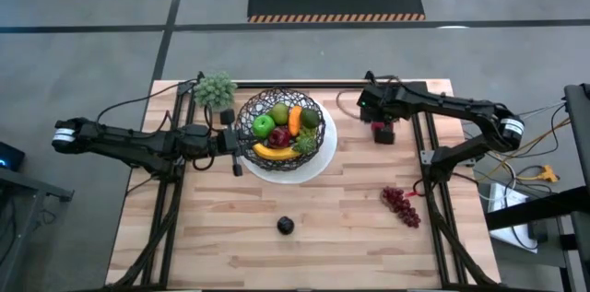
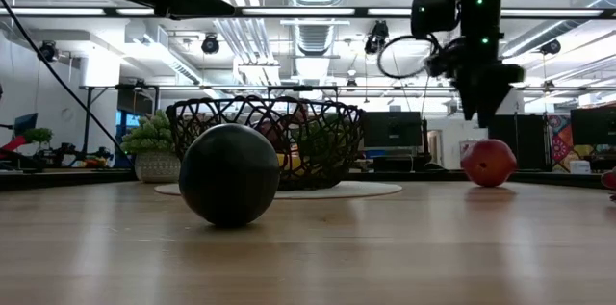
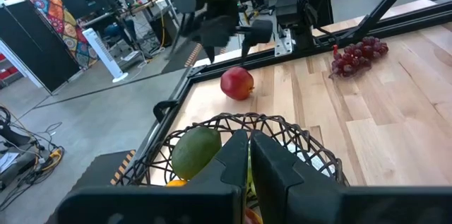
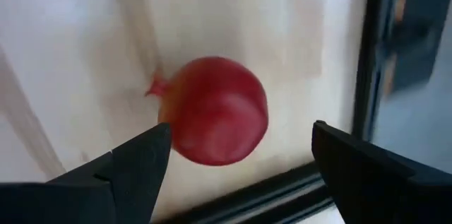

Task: Build produce basket
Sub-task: Put the pomegranate into the wire basket

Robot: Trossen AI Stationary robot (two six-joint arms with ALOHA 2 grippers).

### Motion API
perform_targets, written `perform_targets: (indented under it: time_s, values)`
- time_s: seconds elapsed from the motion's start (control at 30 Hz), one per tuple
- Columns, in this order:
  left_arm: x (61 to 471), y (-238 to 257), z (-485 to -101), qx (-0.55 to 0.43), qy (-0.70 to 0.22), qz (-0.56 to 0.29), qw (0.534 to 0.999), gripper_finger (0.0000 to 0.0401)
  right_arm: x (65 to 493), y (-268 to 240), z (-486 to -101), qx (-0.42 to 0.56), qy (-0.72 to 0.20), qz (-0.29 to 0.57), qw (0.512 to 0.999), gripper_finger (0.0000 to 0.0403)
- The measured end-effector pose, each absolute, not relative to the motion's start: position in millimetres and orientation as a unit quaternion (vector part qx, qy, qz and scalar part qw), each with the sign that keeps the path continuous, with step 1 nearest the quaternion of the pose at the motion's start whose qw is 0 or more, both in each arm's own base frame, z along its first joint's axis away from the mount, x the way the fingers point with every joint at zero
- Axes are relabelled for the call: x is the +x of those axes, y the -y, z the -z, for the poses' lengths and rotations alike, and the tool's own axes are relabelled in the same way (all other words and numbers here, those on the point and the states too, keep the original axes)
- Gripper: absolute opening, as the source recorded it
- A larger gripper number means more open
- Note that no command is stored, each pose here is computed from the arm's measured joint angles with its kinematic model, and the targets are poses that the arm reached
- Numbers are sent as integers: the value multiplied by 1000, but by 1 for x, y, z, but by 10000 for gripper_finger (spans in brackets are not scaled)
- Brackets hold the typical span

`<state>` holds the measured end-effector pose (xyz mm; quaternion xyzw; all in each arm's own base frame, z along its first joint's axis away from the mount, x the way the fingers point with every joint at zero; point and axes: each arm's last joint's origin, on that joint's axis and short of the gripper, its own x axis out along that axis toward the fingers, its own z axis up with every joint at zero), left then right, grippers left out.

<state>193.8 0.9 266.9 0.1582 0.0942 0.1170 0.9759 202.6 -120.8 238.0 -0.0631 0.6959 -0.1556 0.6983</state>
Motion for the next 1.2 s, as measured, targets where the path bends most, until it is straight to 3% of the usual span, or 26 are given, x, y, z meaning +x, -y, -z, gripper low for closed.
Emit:
perform_targets:
  time_s: [0.13,0.27,0.7,1.2]
  values:
    - [194,-1,-267,158,-94,-117,976,2,205,118,-236,-141,-698,23,702,325]
    - [194,-1,-267,158,-94,-117,976,2,205,118,-234,-185,-703,-34,686,325]
    - [194,-1,-267,159,-94,-117,976,2,194,128,-222,-205,-738,-60,640,325]
    - [194,-1,-266,159,-96,-116,976,2,200,143,-191,-140,-766,-65,624,344]
